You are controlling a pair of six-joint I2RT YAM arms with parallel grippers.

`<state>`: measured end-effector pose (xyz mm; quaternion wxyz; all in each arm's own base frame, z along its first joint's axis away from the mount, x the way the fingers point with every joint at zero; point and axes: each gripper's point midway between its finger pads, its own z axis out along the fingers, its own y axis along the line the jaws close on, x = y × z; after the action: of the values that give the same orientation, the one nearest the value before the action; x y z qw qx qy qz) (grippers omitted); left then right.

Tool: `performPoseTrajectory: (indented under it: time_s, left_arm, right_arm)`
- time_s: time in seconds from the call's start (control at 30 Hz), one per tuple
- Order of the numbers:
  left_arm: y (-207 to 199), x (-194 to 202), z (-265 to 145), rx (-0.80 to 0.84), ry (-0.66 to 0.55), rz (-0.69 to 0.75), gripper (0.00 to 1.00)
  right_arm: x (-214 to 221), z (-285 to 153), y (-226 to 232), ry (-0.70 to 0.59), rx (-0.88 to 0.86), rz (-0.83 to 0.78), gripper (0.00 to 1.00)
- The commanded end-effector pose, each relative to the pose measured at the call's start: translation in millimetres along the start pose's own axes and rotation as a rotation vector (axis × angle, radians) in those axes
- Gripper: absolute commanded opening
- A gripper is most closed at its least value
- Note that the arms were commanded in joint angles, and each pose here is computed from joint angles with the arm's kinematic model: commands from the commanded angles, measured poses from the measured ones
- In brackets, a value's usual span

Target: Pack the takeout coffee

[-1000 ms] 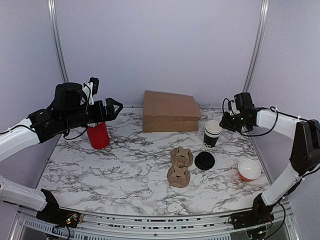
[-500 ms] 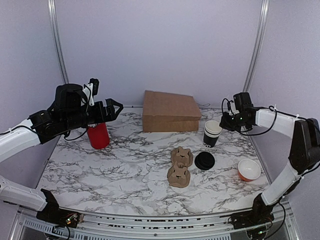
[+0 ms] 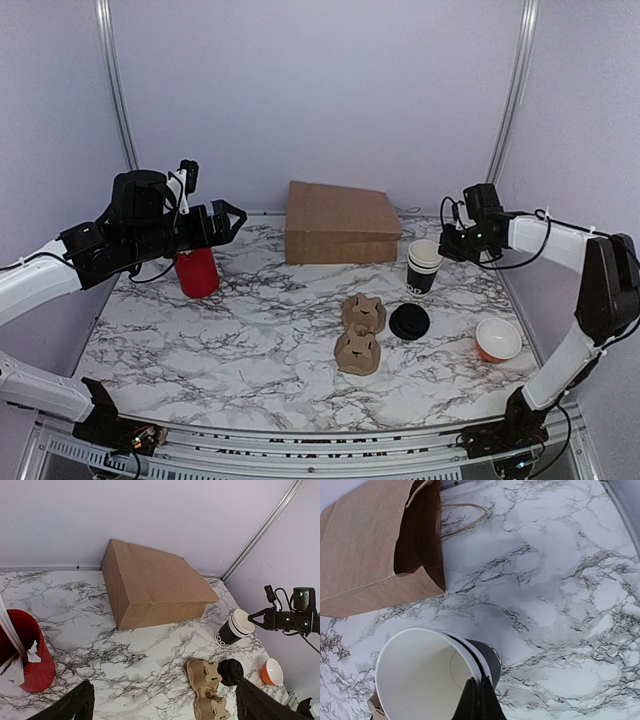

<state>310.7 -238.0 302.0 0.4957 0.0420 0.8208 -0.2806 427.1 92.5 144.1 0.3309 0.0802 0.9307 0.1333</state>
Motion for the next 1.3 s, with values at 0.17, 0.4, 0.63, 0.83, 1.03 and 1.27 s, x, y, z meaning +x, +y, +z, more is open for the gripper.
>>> performPoseTrajectory:
  time_s: [0.17,0.4,0.63,0.83,1.03,1.27]
  left_arm:
    - [-1.4,-7.7,-1.3,0.014,-0.035,-0.016,0.99]
    - [-1.8,-4.8,2.4,0.014,-0.023,-0.015,0.99]
    - [-0.8,-1.8,5.0,0.012,-0.014,-0.015,0.99]
    - [-0.6,-1.3,5.3,0.01,-0.013,-0.015,0.99]
    - [-0.2,-0.3,6.4,0.008,-0.009,-0.016,0.99]
    - [-0.9,0.7,8.1,0.01,-0.004,-0.018,0.99]
  right_arm:
    - [-25.4,-19.6,16.1,-0.066,-0.019,-0.015,0.0]
    - [-26.5,-20.9,24.0,-0.066,-0.062,-0.009,0.0]
    - [-25.7,-16.5,26.1,-0.062,-0.077,-0.007,0.0]
    - [-21.4,-12.8,25.8,-0.05,-0.082,-0.006,0.03]
    - [-20.9,-12.5,25.8,-0.049,-0.083,-0.006,0.07]
    - [-16.5,-9.7,23.6,-0.037,-0.077,-0.009,0.14]
